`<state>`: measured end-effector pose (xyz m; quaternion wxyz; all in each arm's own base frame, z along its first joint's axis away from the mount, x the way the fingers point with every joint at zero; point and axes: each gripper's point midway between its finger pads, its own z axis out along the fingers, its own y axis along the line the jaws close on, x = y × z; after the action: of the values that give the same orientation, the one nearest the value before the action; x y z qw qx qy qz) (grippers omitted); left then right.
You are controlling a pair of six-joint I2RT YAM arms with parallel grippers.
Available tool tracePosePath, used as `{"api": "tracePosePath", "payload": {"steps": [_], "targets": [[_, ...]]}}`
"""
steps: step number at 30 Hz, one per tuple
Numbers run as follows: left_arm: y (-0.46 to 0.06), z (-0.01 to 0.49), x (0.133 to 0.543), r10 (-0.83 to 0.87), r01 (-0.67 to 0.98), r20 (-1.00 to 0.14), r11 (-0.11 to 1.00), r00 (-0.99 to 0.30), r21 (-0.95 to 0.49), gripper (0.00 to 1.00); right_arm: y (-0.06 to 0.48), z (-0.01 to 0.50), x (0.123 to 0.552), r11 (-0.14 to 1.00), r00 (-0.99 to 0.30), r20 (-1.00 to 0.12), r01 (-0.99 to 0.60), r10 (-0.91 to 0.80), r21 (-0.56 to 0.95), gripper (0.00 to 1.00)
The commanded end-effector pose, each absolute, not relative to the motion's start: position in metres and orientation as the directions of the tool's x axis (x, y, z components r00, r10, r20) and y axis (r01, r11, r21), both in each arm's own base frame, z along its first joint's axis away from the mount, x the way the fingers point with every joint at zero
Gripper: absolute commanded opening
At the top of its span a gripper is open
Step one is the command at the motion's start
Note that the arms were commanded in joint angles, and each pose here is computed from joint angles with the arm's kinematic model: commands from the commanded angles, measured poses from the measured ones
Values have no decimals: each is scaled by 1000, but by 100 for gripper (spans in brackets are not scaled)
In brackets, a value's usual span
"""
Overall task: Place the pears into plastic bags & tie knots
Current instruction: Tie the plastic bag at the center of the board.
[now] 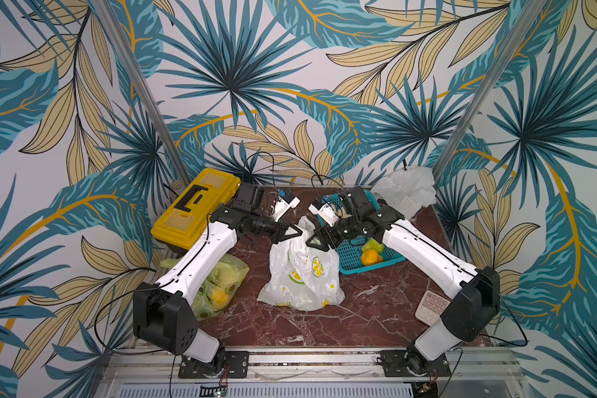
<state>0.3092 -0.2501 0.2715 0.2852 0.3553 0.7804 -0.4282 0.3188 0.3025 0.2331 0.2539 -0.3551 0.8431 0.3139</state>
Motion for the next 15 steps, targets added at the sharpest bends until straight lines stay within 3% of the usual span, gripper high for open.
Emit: {"api": "tracePosePath", "payload": {"steps": [1, 11, 12, 15], "targets": [[-252, 282, 304, 306, 828, -782, 348, -543, -439, 1, 314, 240, 315, 508, -604, -659, -779, -447, 368, 72], [-255, 285, 304, 299, 825, -780, 343, -550, -449, 0, 331, 217, 317, 521, -629, -627, -763, -460, 383, 68], [-255, 285, 305, 298, 823, -779, 346, -551, -450, 0, 332, 216, 320, 530, -636, -627, -755, -450, 385, 66], [-254, 284, 306, 292, 811, -770, 364, -567, -459, 0, 331, 211, 334, 590, -661, -626, -718, -413, 369, 48]]}}
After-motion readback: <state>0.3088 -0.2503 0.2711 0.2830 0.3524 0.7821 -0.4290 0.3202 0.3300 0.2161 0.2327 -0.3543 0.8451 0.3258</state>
